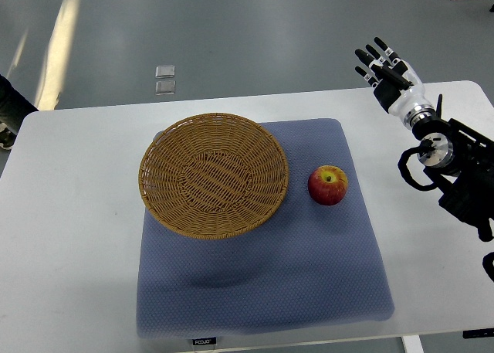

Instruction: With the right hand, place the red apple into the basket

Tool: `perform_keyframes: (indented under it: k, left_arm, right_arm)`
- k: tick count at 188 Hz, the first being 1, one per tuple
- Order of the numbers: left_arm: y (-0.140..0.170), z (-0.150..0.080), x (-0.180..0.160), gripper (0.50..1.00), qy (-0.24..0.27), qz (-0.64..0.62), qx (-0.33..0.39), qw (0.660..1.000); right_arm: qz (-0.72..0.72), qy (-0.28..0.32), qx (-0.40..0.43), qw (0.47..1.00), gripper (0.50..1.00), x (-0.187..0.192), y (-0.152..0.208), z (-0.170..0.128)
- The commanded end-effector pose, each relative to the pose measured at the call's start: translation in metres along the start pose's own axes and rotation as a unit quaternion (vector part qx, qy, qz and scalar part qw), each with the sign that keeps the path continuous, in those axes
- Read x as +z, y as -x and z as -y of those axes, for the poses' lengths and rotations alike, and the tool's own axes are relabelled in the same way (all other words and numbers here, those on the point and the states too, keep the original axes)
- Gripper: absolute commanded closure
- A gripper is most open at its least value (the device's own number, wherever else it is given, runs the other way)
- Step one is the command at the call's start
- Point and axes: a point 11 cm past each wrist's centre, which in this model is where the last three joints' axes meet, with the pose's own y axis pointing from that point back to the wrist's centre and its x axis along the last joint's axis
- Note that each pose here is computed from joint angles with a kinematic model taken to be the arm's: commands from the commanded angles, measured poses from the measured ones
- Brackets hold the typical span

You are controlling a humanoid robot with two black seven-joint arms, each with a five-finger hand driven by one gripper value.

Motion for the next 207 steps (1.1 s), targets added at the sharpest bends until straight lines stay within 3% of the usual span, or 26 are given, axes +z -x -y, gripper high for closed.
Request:
perform_keyframes:
  k: [1,207]
  left_arm:
    - [-0.0006,0.0,0.0,0.5,0.0,0.0,0.001,1.0]
    - [-0.0007,0.0,-0.0009,0.5,-0.001,-0.001,0.001,1.0]
  right_arm:
    - [0.0,0.0,0.0,1.0,0.576,-0.0001,0.0,0.0]
    - [-0.005,-0.001,0.014,1.0,0.576,-0.0009,-0.0027,0.0004]
